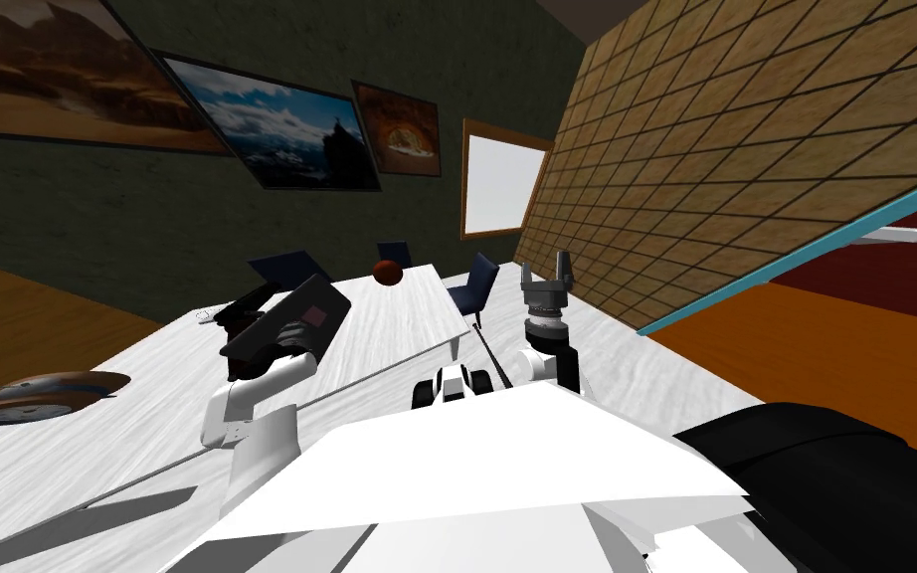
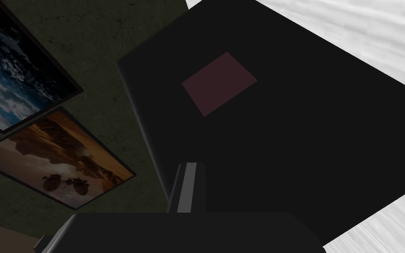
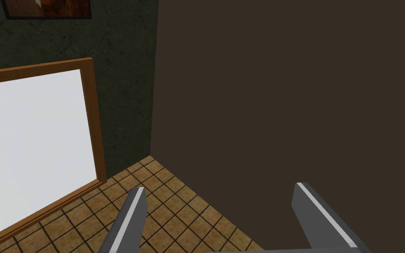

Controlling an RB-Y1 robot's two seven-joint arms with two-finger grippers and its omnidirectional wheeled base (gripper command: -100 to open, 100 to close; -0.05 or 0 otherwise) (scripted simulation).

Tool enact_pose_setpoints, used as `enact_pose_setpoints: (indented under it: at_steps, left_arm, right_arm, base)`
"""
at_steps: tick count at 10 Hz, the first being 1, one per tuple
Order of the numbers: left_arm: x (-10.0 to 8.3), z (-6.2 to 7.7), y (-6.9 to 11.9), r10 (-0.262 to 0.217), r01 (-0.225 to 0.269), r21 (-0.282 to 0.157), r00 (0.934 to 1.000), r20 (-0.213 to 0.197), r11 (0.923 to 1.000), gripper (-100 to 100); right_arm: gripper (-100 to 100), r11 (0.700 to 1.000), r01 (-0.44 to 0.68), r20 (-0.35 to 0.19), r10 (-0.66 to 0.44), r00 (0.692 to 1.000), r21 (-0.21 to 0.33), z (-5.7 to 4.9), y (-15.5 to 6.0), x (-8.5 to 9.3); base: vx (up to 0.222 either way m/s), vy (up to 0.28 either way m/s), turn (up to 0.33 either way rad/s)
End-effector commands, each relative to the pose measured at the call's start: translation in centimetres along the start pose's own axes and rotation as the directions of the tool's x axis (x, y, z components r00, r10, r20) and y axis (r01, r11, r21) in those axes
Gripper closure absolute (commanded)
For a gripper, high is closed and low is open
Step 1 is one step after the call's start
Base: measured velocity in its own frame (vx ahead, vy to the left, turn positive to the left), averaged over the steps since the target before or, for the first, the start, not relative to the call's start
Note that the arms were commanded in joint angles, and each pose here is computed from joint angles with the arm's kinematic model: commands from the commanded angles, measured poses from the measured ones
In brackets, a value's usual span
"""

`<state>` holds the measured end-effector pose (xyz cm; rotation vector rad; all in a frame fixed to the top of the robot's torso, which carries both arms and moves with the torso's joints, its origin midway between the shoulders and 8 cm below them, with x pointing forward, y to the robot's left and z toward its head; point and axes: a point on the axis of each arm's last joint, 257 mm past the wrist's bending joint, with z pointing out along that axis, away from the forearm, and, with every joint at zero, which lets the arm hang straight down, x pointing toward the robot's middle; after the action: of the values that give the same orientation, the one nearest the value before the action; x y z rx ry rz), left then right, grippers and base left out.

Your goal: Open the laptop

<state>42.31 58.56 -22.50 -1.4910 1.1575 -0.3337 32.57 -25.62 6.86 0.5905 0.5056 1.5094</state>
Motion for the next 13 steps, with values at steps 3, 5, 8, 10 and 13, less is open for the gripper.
enact_pose_setpoints:
  at_steps: [3,5,8,10,13]
  left_arm:
    - [-4.3,-4.1,4.2,-0.022,0.036,-0.101,0.9914,0.129,0.9942,100]
    - [-4.7,-5.1,2.1,-0.021,0.030,-0.060,0.9878,0.154,0.9978,100]
    - [-5.7,-5.1,0.8,-0.006,0.012,-0.041,0.9870,0.161,0.9991,-100]
    - [-6.1,-5.3,-0.7,-0.001,0.005,-0.027,0.9873,0.159,0.9996,-100]
    - [-5.0,-5.7,-1.5,-0.027,0.032,-0.031,0.9911,0.130,0.9990,-100]
  right_arm:
    - [0,1.000,0.000,0.000,0.000,1.000,0.000,0.0,0.0,0.0]
    - [0,1.000,0.000,0.000,0.000,1.000,0.000,0.0,0.0,0.0]
    - [0,1.000,0.000,0.000,0.000,1.000,0.000,0.0,0.0,0.0]
    - [0,1.000,0.000,0.000,0.000,1.000,0.000,0.0,0.0,0.0]
    - [0,1.000,0.000,0.000,0.000,1.000,0.000,0.0,0.0,0.0]
  base:
    - [-0.023,0.067,-0.080]
    - [-0.022,0.072,-0.063]
    - [-0.007,0.010,-0.003]
    - [-0.068,0.092,-0.057]
    - [-0.095,0.129,-0.063]
